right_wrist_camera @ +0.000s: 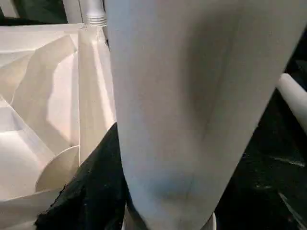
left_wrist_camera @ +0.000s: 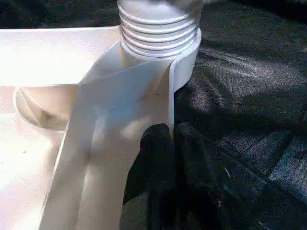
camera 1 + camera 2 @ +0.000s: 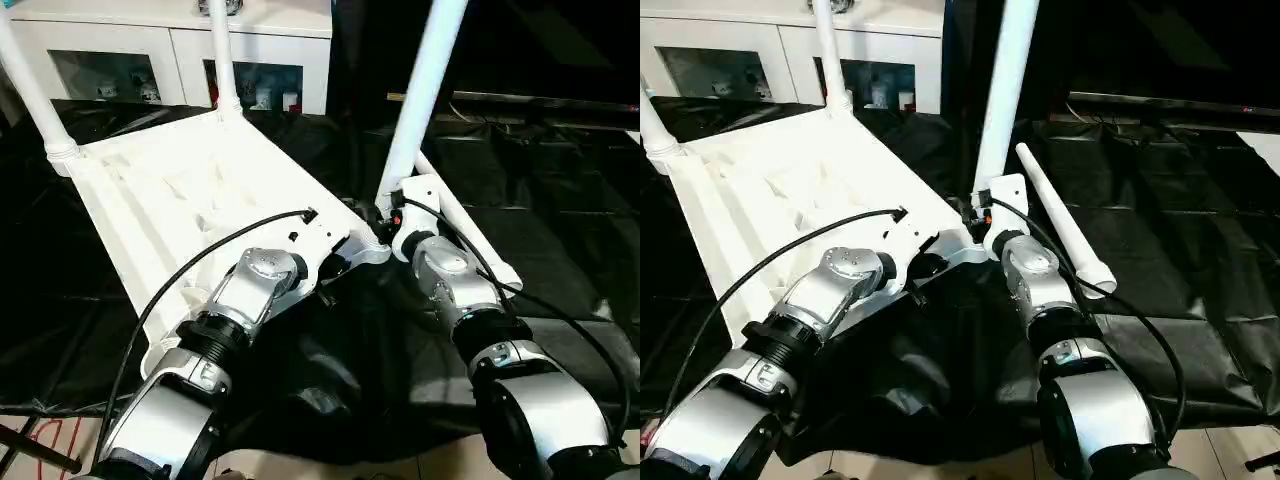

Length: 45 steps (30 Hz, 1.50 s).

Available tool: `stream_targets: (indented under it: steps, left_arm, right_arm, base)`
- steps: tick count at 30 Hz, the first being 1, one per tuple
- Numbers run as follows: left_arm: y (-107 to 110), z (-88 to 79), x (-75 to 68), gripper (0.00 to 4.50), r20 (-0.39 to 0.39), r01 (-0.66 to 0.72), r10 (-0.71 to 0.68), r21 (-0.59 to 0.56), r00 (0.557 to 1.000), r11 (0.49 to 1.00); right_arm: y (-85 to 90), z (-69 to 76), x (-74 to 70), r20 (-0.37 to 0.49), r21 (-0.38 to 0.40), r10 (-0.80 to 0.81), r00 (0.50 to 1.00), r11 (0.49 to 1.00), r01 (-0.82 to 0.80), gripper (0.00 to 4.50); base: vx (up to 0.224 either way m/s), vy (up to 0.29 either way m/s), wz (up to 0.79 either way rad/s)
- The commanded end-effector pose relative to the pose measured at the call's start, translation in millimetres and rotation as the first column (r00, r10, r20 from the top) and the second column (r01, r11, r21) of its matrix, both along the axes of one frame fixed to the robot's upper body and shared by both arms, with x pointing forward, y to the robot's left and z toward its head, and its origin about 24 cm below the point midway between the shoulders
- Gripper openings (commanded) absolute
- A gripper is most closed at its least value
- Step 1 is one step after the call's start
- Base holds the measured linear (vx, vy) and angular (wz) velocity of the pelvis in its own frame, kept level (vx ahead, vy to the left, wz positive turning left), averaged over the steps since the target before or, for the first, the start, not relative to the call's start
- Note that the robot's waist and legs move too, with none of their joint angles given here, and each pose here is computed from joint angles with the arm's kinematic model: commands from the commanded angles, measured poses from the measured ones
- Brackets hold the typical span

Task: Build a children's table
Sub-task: Insert table leg to table base

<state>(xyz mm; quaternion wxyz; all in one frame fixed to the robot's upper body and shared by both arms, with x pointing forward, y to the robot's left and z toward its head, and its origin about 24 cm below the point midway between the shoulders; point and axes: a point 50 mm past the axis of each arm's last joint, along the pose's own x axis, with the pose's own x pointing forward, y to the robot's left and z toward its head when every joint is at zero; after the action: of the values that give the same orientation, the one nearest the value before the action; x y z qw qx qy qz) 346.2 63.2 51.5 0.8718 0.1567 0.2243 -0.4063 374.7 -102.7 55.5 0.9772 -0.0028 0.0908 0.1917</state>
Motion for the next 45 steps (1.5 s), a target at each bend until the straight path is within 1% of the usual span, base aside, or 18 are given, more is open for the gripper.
stream_targets:
  steps: [1, 6, 7, 8, 9, 10, 13, 15, 17, 20, 23, 26, 34, 36, 37, 39, 41, 45]
  left_arm:
    - [-6, 21.4, 10.5, 0.0, 0.089, -0.003, 0.004, -0.012, 0.996, 1.0]
    - [-5, 22.4, 11.0, 0.0, 0.092, 0.002, -0.001, -0.013, 0.996, 1.0]
    - [-5, 22.6, 10.9, 0.0, 0.093, 0.006, -0.005, -0.013, 0.996, 1.0]
    - [-5, 22.7, 10.8, 0.0, 0.093, 0.008, -0.007, -0.013, 0.996, 1.0]
    - [-5, 22.7, 10.8, 0.0, 0.093, 0.009, -0.007, -0.013, 0.996, 1.0]
    - [-5, 22.8, 10.6, 0.0, 0.093, 0.011, -0.009, -0.013, 0.996, 1.0]
    - [-4, 23.7, 9.8, 0.0, 0.104, 0.035, -0.033, -0.014, 0.994, 0.999]
    - [-4, 23.7, 9.5, 0.0, 0.104, 0.039, -0.037, -0.015, 0.994, 0.999]
    - [-4, 24.9, 8.0, 0.0, 0.12, 0.072, -0.069, -0.024, 0.99, 0.997]
    - [-3, 25.1, 5.2, 0.0, 0.13, 0.113, -0.108, -0.03, 0.986, 0.993]
    - [-1, 24.6, 2.3, 0.0, 0.132, 0.141, -0.136, -0.035, 0.982, 0.989]
    - [2, 24.2, -0.5, 0.0, 0.132, 0.174, -0.167, -0.039, 0.977, 0.984]
    - [10, 24.1, -4.2, 0.0, 0.127, 0.233, -0.227, -0.04, 0.966, 0.972]
    - [15, 24.2, -6.2, 0.0, 0.121, 0.261, -0.255, -0.037, 0.959, 0.965]
    - [15, 24.2, -6.2, 0.0, 0.121, 0.261, -0.255, -0.037, 0.959, 0.965]
    - [20, 23.8, -8.3, 0.0, 0.115, 0.287, -0.282, -0.029, 0.952, 0.957]
    - [22, 23.5, -8.7, 0.0, 0.111, 0.292, -0.287, -0.028, 0.951, 0.956]
    - [29, 23.1, -14.6, 0.0, 0.099, 0.355, -0.352, -0.023, 0.931, 0.934]
  right_arm:
    - [9.4, -45.7, -22.8, -0.198, -0.069, 0.07, 0.978, 0.994, -0.085, 1.89]
    - [8.4, -44.1, -21.8, -0.193, -0.063, 0.079, 0.978, 0.994, -0.093, 1.89]
    - [8.2, -43.3, -21.3, -0.192, -0.052, 0.084, 0.978, 0.994, -0.096, 2.24]
    - [8.2, -42.8, -21.0, -0.192, -0.047, 0.087, 0.978, 0.994, -0.097, 2.45]
    - [8.2, -42.7, -21.0, -0.192, -0.046, 0.087, 0.978, 0.994, -0.098, 2.45]
    - [8.1, -42.1, -20.6, -0.19, -0.04, 0.089, 0.978, 0.994, -0.098, 2.61]
    - [8.2, -39.8, -19.5, -0.181, -0.031, 0.1, 0.978, 0.994, -0.107, 2.76]
    - [8.1, -39.1, -19.1, -0.177, -0.029, 0.103, 0.979, 0.993, -0.11, 3.05]
    - [7.4, -35.7, -17.6, -0.159, -0.028, 0.115, 0.981, 0.992, -0.121, 3.11]
    - [5.7, -31.4, -15.9, -0.136, -0.026, 0.136, 0.981, 0.99, -0.14, 3.49]
    - [2.5, -24.2, -13.6, -0.097, -0.033, 0.169, 0.981, 0.984, -0.172, 3.63]
    - [-2.6, -16.9, -12.6, -0.066, -0.051, 0.22, 0.973, 0.973, -0.223, 3.96]
    - [-15.0, -4.6, -19.4, -0.028, -0.05, 0.386, 0.922, 0.921, -0.387, 3.96]
    - [-23.1, -0.3, -25.5, -0.019, -0.051, 0.453, 0.892, 0.89, -0.453, 3.96]
    - [-23.1, -0.3, -25.5, -0.019, -0.051, 0.453, 0.892, 0.89, -0.453, 3.96]
    - [-31.6, 3.4, -31.5, -0.018, -0.063, 0.498, 0.867, 0.865, -0.498, 3.96]
    - [-33.6, 4.2, -32.8, -0.02, -0.065, 0.505, 0.863, 0.861, -0.505, 3.96]
    - [-41.1, 6.2, -40.6, -0.045, -0.094, 0.553, 0.832, 0.827, -0.555, 3.96]
  base:
    - [0.0, 0.0, 0.0]
    - [0.0, 0.0, 0.0]
    - [0.0, 0.0, 0.0]
    - [0.0, 0.0, 0.0]
    - [0.0, 0.0, 0.0]
    - [0.0, 0.0, 0.0]
    - [0.0, 0.0, 0.0]
    - [0.0, 0.0, 0.0]
    - [0.0, 0.0, 0.0]
    - [0.0, 0.0, 0.0]
    - [0.0, 0.0, 0.0]
    - [0.0, 0.0, 0.0]
    - [0.0, 0.0, 0.0]
    - [0.0, 0.0, 0.0]
    - [0.0, 0.0, 0.0]
    - [0.0, 0.0, 0.0]
    - [0.0, 0.0, 0.0]
    - [0.0, 0.0, 0.0]
